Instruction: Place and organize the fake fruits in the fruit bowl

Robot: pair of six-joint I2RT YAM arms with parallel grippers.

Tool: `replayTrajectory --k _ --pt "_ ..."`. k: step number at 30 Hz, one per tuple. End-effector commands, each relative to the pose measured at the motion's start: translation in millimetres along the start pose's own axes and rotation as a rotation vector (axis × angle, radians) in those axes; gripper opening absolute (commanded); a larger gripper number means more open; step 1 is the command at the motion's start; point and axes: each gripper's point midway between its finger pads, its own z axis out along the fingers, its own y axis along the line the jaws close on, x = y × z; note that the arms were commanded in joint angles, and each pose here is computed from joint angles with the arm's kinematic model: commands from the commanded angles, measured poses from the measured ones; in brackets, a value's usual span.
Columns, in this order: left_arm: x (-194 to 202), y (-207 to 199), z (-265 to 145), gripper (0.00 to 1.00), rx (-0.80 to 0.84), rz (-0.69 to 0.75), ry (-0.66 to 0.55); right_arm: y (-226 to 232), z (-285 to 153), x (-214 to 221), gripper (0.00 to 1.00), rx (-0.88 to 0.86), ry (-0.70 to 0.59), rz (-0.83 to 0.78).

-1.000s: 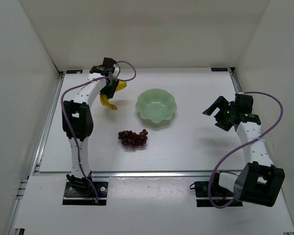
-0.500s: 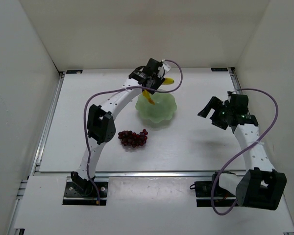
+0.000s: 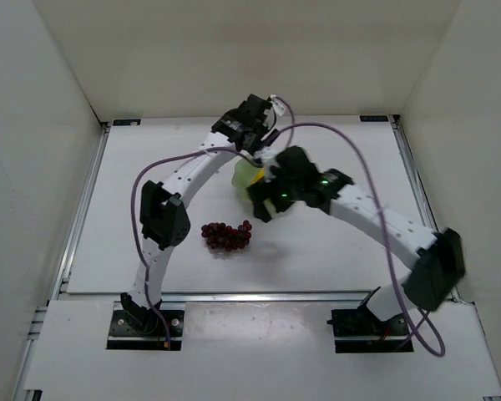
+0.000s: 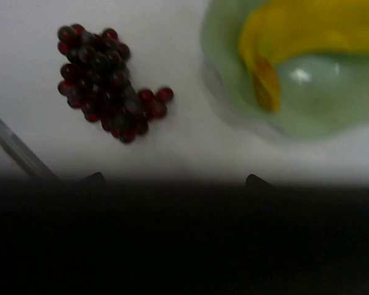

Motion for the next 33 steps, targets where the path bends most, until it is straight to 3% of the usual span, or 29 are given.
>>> replayTrajectory --k 1,2,4,5,6,8,13,20,29,33 --pt "-23 107 -88 1.00 -0.189 -0.174 -0.144 34 47 -3 0.99 0.022 0.118 -0.323" --pt "-11 117 -90 1.00 -0.202 -0.193 -0.123 59 55 -22 0.99 0.005 0.088 -0.400" --pt "6 145 -113 1.00 -0.251 -0.241 -0.119 70 96 -3 0.99 0.000 0.200 -0.486" --pt "37 158 -105 1.00 -0.272 -0.265 -0.053 83 120 16 0.99 -0.035 0.271 -0.548" --pt "51 167 -107 1.00 -0.286 -0.286 -0.029 94 125 2 0.99 -0.047 0.252 -0.572" --pt "96 186 -111 1.00 -0.323 -0.329 0.050 108 148 25 0.99 -0.071 0.326 -0.616" --pt "170 200 -112 1.00 -0.332 -0.463 0.170 104 183 71 0.99 -0.017 0.473 -0.685" --pt "194 201 -113 1.00 -0.310 -0.502 0.218 117 173 92 0.99 -0.134 0.523 -0.604" --pt "218 230 -107 1.00 -0.359 -0.575 0.275 113 165 99 0.99 -0.133 0.548 -0.562" --pt "227 236 -105 1.00 -0.372 -0.592 0.306 111 162 79 0.99 -0.079 0.461 -0.545"
